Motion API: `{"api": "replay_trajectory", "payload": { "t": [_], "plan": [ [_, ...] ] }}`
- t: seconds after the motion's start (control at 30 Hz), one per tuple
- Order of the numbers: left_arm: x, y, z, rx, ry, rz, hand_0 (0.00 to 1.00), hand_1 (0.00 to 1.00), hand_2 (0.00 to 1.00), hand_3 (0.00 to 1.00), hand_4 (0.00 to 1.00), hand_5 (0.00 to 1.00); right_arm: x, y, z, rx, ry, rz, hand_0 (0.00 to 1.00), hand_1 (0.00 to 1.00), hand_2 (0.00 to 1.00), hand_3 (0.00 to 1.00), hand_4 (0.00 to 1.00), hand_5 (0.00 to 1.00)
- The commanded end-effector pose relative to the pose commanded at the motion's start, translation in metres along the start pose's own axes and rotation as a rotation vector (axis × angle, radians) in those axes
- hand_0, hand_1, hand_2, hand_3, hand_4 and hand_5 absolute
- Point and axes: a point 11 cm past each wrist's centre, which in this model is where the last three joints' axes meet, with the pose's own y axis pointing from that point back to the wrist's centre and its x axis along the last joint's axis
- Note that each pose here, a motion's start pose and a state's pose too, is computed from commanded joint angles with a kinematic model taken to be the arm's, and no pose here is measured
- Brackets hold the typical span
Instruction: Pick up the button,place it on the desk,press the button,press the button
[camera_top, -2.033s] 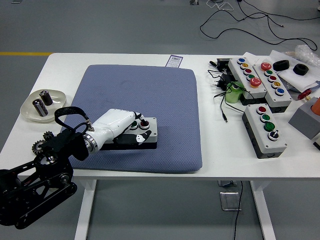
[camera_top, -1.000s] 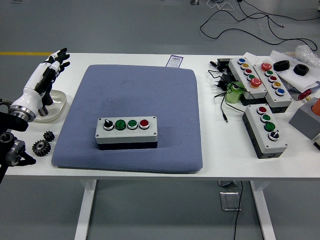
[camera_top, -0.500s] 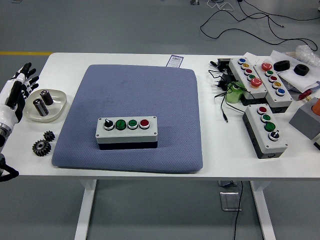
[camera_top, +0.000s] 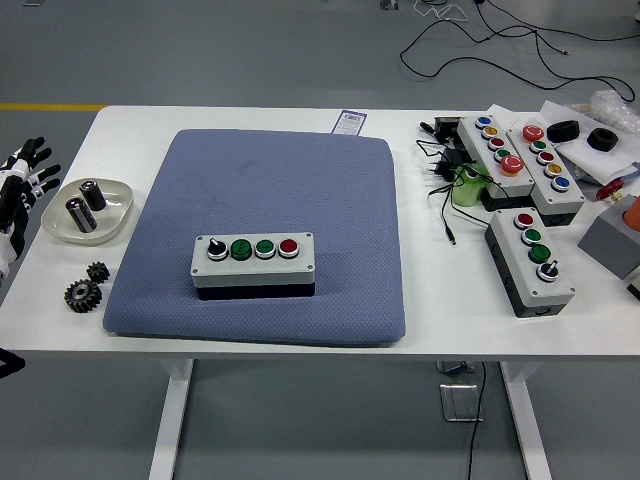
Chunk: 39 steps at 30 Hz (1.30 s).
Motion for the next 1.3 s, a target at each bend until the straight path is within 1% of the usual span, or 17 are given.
{"api": "replay_trajectory", "payload": {
  "t": [0.27, 0.43, 0.5, 0.67, 0.7, 0.73, 0.93, 0.97, 1.03, 1.13, 1.17, 1.2, 1.23, 1.3],
  "plan": [
    [-0.009, 0.015, 0.002, -0.030, -0.035, 0.012, 0.789, 0.827, 0.878, 0.882, 0.745, 0.998, 0.001, 0.000, -0.001, 0.005, 0.000, 0.002, 0.673, 0.658, 0.674, 0.624, 0.310, 0.173],
    [-0.012, 0.016, 0.002, -0.041, -0.063, 0.022, 0.787, 0.825, 0.872, 0.875, 0.739, 0.998, 0.001, 0.000, -0.005, 0.012, -0.006, 0.004, 0.673, 0.658, 0.674, 0.624, 0.310, 0.173],
    [-0.013, 0.015, 0.006, -0.060, -0.099, 0.037, 0.787, 0.825, 0.872, 0.875, 0.739, 0.998, 0.002, 0.000, -0.004, 0.011, -0.009, 0.005, 0.673, 0.658, 0.674, 0.624, 0.310, 0.173],
    [-0.017, 0.011, 0.019, -0.097, -0.268, 0.075, 0.785, 0.824, 0.868, 0.868, 0.734, 0.998, 0.001, 0.000, -0.001, 0.006, -0.006, 0.006, 0.673, 0.658, 0.674, 0.624, 0.310, 0.173],
    [-0.018, 0.011, 0.022, -0.112, -0.307, 0.093, 0.785, 0.824, 0.868, 0.868, 0.734, 0.998, 0.001, 0.000, 0.000, 0.005, -0.005, 0.005, 0.673, 0.658, 0.674, 0.624, 0.310, 0.173],
    [-0.019, 0.011, 0.026, -0.129, -0.339, 0.113, 0.827, 0.867, 0.914, 0.896, 0.725, 0.998, 0.000, 0.000, 0.000, 0.004, -0.004, 0.005, 0.673, 0.658, 0.674, 0.624, 0.310, 0.173],
    [-0.019, 0.014, 0.042, -0.236, -0.567, 0.236, 0.827, 0.867, 0.914, 0.896, 0.725, 0.998, -0.001, 0.000, 0.002, -0.001, 0.000, 0.003, 0.673, 0.658, 0.674, 0.624, 0.310, 0.173],
    [-0.018, 0.015, 0.046, -0.260, -0.612, 0.264, 0.928, 0.943, 0.994, 0.940, 0.671, 0.998, -0.001, 0.000, 0.002, -0.001, 0.000, 0.003, 0.673, 0.658, 0.674, 0.624, 0.310, 0.173],
    [-0.018, 0.017, 0.051, -0.304, -0.684, 0.315, 0.928, 0.943, 0.994, 0.940, 0.671, 0.998, -0.001, 0.000, 0.002, -0.001, 0.000, 0.003, 0.673, 0.658, 0.674, 0.624, 0.310, 0.173],
    [-0.025, 0.024, 0.065, -0.420, -0.804, 0.392, 0.928, 0.943, 0.994, 0.940, 0.671, 0.998, -0.001, 0.000, 0.002, -0.002, 0.001, 0.003, 0.673, 0.658, 0.674, 0.624, 0.310, 0.173],
    [-0.027, 0.026, 0.069, -0.461, -0.840, 0.419, 0.881, 0.895, 0.955, 0.992, 0.625, 0.922, 0.000, 0.000, 0.002, -0.001, 0.002, 0.004, 0.673, 0.658, 0.674, 0.624, 0.310, 0.173],
    [-0.031, 0.026, 0.070, -0.478, -0.857, 0.410, 0.881, 0.895, 0.955, 0.992, 0.625, 0.922, 0.000, 0.000, 0.001, 0.000, 0.003, 0.004, 0.673, 0.658, 0.674, 0.624, 0.310, 0.173],
    [-0.032, 0.026, 0.072, -0.484, -0.850, 0.409, 0.881, 0.895, 0.955, 0.992, 0.625, 0.922, 0.000, 0.000, 0.001, 0.001, 0.004, 0.005, 0.673, 0.658, 0.674, 0.624, 0.310, 0.173],
    [-0.031, 0.026, 0.075, -0.487, -0.822, 0.420, 0.881, 0.895, 0.955, 0.992, 0.625, 0.922, 0.000, 0.000, 0.000, 0.002, 0.003, 0.005, 0.673, 0.658, 0.674, 0.624, 0.310, 0.173]
  ]
}}
